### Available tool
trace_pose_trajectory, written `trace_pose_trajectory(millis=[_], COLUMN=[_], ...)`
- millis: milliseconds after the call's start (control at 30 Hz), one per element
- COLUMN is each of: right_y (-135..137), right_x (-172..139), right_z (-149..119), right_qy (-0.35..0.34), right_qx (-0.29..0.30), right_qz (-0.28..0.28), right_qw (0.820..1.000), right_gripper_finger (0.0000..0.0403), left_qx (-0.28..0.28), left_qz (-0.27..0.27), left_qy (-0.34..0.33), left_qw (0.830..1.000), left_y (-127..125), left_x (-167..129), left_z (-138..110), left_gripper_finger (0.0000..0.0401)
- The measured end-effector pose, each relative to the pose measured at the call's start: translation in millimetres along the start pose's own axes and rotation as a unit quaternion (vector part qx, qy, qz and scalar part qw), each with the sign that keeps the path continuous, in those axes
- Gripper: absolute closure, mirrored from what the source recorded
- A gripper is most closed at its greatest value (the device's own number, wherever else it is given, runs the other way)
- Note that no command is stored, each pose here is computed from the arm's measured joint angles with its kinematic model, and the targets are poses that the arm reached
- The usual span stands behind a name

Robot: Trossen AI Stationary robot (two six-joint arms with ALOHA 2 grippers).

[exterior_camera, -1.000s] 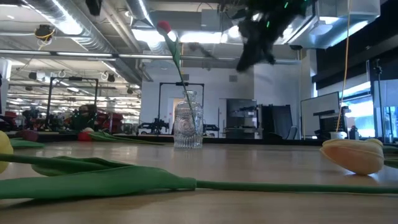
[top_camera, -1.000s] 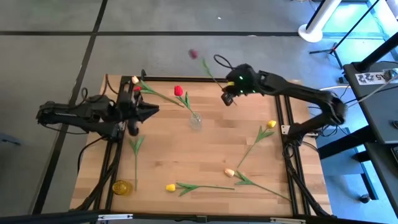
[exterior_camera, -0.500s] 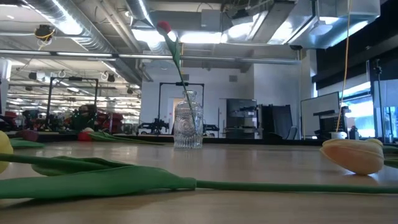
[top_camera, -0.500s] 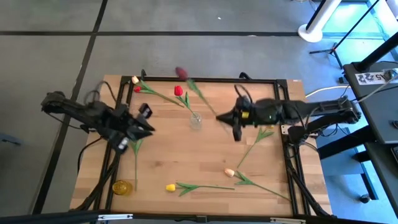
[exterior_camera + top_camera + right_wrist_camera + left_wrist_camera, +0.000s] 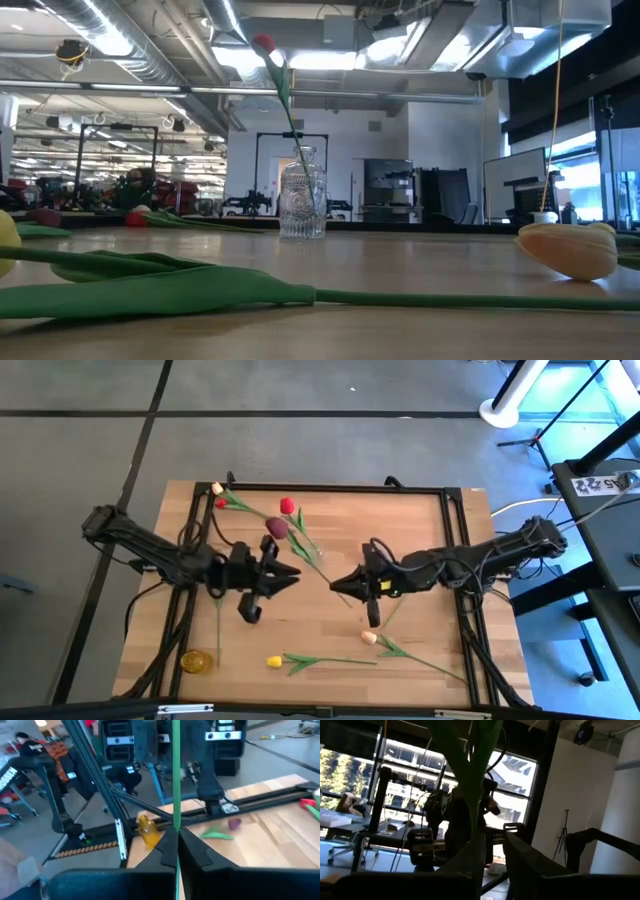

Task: Sort flowers into vase by color
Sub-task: Put the top dark purple flower into the transparent vase

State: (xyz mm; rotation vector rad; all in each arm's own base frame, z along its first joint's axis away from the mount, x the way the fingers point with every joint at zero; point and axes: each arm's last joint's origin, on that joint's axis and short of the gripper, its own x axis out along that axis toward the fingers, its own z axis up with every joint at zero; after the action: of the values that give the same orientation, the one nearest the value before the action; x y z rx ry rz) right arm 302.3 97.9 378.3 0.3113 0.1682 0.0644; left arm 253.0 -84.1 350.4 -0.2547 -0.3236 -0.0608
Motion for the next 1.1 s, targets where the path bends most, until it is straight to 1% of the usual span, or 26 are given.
trace_pose_trajectory(millis=[100,200,300,400,533,667,767,867,967,1000,1100], right_y=[0.9,1.1,-1.6,-0.1,-0.8,-1.0,-3.2,-3.9,-4.4,-4.5,-4.6], right_x=[5.4,7.4,12.2,17.1,20.8,22.1,23.3,23.2,23.1,23.1,22.9], right_z=[-0.6,-0.9,-3.8,-4.4,-7.1,-8.0,-10.8,-11.0,-11.4,-11.8,-14.5], right_qy=[-0.013,-0.016,-0.012,-0.022,-0.023,-0.024,-0.018,-0.017,-0.017,-0.015,0.003], right_qx=[-0.008,-0.011,-0.019,-0.029,-0.032,-0.034,-0.037,-0.037,-0.037,-0.038,-0.026], right_qz=[0.005,0.007,-0.003,0.009,-0.006,-0.010,-0.036,-0.042,-0.050,-0.050,-0.039], right_qw=[1.000,1.000,1.000,0.999,0.999,0.999,0.999,0.998,0.998,0.998,0.999], right_gripper_finger=[0.0402,0.0402,0.0402,0.0402,0.0402,0.0398,0.0390,0.0387,0.0385,0.0384,0.0360], left_qx=[0.017,0.018,0.025,0.031,0.030,0.027,0.021,-0.004,-0.013,-0.013,-0.011], left_qz=[0.025,0.037,0.036,0.039,0.041,0.050,0.065,0.070,0.073,0.075,0.077], left_qy=[0.018,0.014,0.010,0.010,-0.001,-0.013,-0.010,-0.013,-0.010,-0.009,0.002], left_qw=[0.999,0.999,0.999,0.999,0.999,0.998,0.998,0.997,0.997,0.997,0.997], left_y=[0.0,1.9,2.0,4.1,7.2,12.7,20.2,23.5,23.7,23.6,22.0], left_x=[5.0,5.8,5.8,6.6,9.4,12.1,15.8,17.1,17.6,17.8,17.3], left_z=[-2.2,-0.7,0.5,0.4,0.1,1.5,-2.1,-2.7,-4.3,-5.0,-7.6], left_gripper_finger=[0.0301,0.0272,0.0252,0.0244,0.0245,0.0263,0.0289,0.0327,0.0379,0.0388,0.0394])
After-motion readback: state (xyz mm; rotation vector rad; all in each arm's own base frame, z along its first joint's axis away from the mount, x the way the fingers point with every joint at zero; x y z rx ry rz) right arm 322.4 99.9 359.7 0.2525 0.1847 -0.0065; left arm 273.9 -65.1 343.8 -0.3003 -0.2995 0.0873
